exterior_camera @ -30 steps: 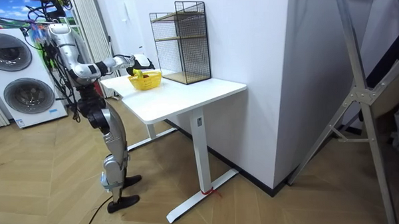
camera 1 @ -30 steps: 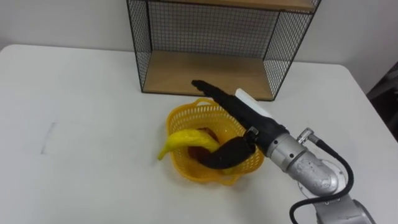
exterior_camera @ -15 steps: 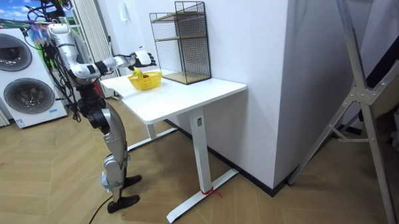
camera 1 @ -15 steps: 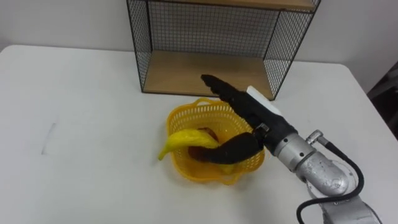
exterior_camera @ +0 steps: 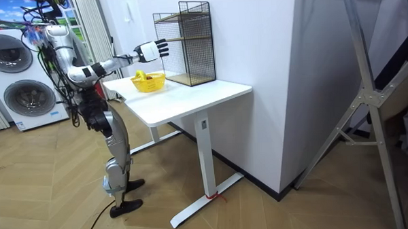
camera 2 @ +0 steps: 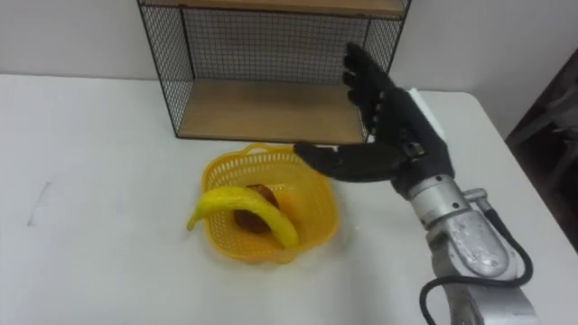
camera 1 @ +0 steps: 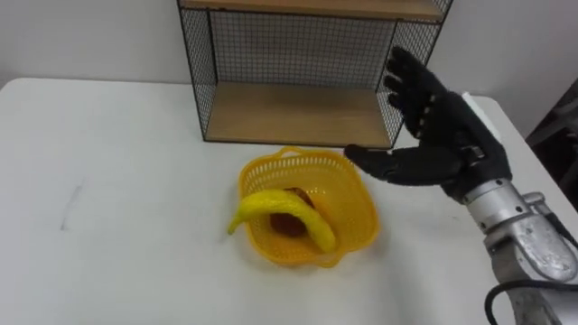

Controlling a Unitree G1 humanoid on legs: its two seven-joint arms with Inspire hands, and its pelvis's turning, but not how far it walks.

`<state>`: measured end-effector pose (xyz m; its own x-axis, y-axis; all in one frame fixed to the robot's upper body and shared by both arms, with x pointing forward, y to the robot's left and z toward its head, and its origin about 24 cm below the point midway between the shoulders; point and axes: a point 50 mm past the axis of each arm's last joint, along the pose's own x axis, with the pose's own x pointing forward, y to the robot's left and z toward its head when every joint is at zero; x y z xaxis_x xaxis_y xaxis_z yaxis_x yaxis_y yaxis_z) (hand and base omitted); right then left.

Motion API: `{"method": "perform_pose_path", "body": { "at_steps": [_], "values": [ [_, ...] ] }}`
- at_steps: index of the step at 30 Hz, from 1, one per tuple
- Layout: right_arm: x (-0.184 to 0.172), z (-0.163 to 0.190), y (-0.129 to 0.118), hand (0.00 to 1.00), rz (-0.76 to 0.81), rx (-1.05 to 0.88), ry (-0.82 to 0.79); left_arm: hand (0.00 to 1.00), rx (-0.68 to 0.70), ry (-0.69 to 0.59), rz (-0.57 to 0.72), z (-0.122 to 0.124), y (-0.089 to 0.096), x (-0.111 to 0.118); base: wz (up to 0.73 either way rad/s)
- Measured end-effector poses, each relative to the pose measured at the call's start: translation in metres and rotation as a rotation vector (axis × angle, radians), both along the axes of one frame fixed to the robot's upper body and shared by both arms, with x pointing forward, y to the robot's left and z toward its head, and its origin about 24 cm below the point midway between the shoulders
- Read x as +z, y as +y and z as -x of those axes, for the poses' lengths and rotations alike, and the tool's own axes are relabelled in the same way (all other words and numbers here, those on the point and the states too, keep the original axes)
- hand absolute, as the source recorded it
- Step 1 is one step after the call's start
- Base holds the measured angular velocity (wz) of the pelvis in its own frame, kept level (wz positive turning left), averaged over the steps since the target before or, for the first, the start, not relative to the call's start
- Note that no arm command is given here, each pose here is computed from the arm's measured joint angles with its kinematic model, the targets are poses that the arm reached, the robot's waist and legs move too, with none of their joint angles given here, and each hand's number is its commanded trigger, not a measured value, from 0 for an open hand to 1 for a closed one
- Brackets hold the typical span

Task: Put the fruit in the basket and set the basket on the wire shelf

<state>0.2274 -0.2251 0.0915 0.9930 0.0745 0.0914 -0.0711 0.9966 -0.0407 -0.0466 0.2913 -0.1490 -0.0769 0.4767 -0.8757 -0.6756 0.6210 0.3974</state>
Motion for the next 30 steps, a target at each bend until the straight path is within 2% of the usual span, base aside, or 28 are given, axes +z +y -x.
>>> {"method": "perform_pose_path", "body": {
  "at_steps": [2, 3, 6, 8, 9, 10, 11, 12, 14, 17, 20, 24, 27, 30],
  "values": [
    [0.002, 0.002, -0.009, 0.0, 0.004, -0.081, -0.009, 0.0, 0.14, -0.023, -0.123, -0.003, 0.015, 0.008, 0.06],
    [0.001, 0.004, -0.011, 0.0, 0.002, -0.103, -0.006, 0.0, 0.165, -0.028, -0.161, -0.005, 0.019, 0.011, 0.05],
    [-0.007, 0.014, -0.022, 0.0, -0.002, -0.213, 0.026, 0.0, 0.203, -0.086, -0.409, -0.025, 0.05, 0.038, 0.06],
    [-0.013, 0.023, -0.031, 0.0, -0.012, -0.296, 0.052, 0.0, 0.176, -0.193, -0.673, -0.064, 0.074, 0.077, 0.04],
    [-0.014, 0.025, -0.032, 0.0, -0.012, -0.313, 0.059, 0.0, 0.167, -0.236, -0.742, -0.075, 0.078, 0.089, 0.0],
    [-0.018, 0.03, -0.035, 0.0, -0.001, -0.34, 0.078, 0.0, 0.154, -0.317, -0.878, -0.094, 0.083, 0.113, 0.05],
    [-0.022, 0.034, -0.037, 0.0, 0.003, -0.364, 0.094, 0.0, 0.148, -0.395, -1.001, -0.109, 0.083, 0.137, 0.04],
    [-0.023, 0.035, -0.037, 0.0, 0.004, -0.375, 0.099, 0.0, 0.144, -0.429, -1.06, -0.115, 0.083, 0.148, 0.0],
    [-0.028, 0.042, -0.039, 0.0, 0.014, -0.427, 0.107, 0.0, 0.125, -0.509, -1.257, -0.132, 0.077, 0.179, 0.0],
    [-0.033, 0.047, -0.044, 0.0, 0.025, -0.474, 0.125, 0.0, 0.101, -0.586, -1.415, -0.143, 0.069, 0.207, 0.0],
    [-0.038, 0.051, -0.047, 0.0, 0.001, -0.499, 0.131, 0.0, 0.12, -0.667, -1.459, -0.148, 0.063, 0.223, 0.01],
    [-0.044, 0.052, -0.049, 0.0, -0.025, -0.508, 0.141, 0.0, 0.117, -0.782, -1.45, -0.157, 0.053, 0.233, 0.04],
    [-0.051, 0.052, -0.049, 0.0, -0.043, -0.495, 0.149, 0.0, 0.085, -0.909, -1.38, -0.173, 0.039, 0.236, 0.03],
    [-0.056, 0.05, -0.039, 0.0, -0.076, -0.44, 0.169, 0.0, 0.036, -1.012, -1.252, -0.187, 0.027, 0.233, 0.0]
  ]
}}
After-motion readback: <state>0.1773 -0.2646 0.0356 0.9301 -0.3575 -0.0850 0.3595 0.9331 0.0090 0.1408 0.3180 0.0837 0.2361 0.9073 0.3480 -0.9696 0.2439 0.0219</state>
